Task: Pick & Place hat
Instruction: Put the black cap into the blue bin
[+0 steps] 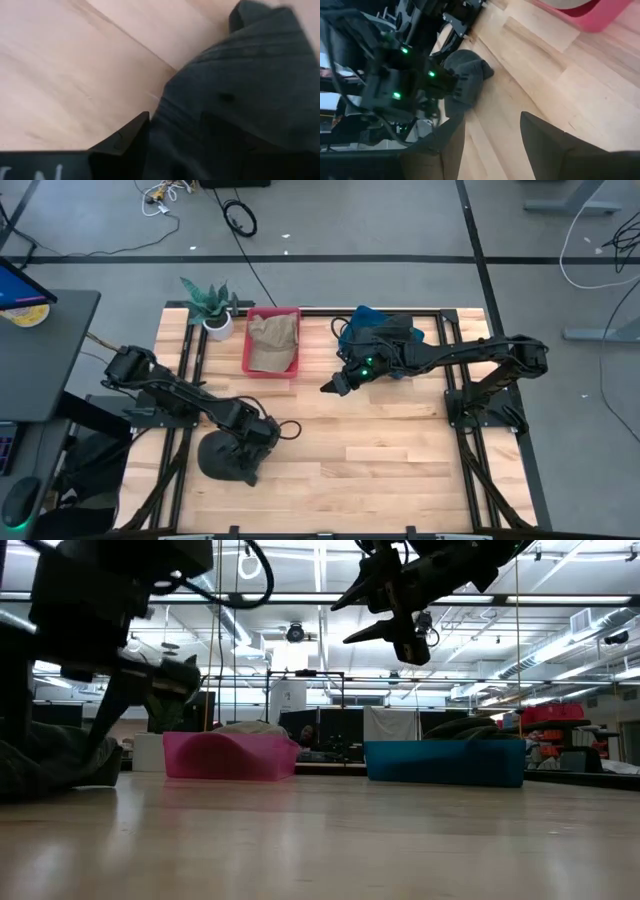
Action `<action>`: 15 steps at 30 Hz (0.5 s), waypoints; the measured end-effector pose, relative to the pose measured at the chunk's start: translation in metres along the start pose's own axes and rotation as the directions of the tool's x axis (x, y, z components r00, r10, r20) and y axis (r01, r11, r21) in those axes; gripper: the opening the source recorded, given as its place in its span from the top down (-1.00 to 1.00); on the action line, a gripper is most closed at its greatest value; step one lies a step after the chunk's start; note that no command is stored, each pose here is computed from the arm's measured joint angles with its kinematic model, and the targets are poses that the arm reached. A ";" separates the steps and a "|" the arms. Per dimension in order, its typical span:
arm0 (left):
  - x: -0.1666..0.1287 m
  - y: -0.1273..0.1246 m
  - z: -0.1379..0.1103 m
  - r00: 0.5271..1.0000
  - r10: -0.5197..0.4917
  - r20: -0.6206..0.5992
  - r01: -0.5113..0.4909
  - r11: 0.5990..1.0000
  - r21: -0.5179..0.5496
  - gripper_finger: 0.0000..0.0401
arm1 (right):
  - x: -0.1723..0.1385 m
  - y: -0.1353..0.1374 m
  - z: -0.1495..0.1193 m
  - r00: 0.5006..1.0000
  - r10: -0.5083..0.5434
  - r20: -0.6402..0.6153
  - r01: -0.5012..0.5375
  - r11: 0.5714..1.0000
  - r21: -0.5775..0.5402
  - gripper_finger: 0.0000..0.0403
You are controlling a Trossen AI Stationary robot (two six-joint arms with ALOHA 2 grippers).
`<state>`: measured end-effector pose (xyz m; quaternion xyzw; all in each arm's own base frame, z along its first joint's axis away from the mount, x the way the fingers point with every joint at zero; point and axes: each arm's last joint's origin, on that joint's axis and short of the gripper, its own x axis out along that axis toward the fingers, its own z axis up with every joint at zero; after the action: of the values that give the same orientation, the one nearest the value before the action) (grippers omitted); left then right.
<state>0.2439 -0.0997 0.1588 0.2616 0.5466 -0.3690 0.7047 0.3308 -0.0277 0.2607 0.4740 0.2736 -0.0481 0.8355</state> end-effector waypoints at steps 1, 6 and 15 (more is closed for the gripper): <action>0.003 0.001 0.000 1.000 -0.007 -0.010 0.007 1.000 0.005 0.09 | 0.000 0.000 0.000 1.000 0.002 0.002 -0.002 1.000 -0.002 0.04; 0.018 0.002 -0.001 0.998 -0.046 -0.052 0.044 0.999 -0.028 0.10 | 0.000 0.000 0.000 1.000 0.001 0.003 0.000 0.999 -0.035 0.04; 0.023 0.004 -0.001 0.997 -0.058 -0.056 0.058 0.998 0.000 0.36 | 0.000 0.000 0.000 1.000 -0.002 0.006 0.002 0.997 -0.073 0.04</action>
<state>0.2494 -0.1025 0.1361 0.2562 0.5731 -0.3822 0.6781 0.3310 -0.0280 0.2609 0.4429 0.2731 -0.0405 0.8530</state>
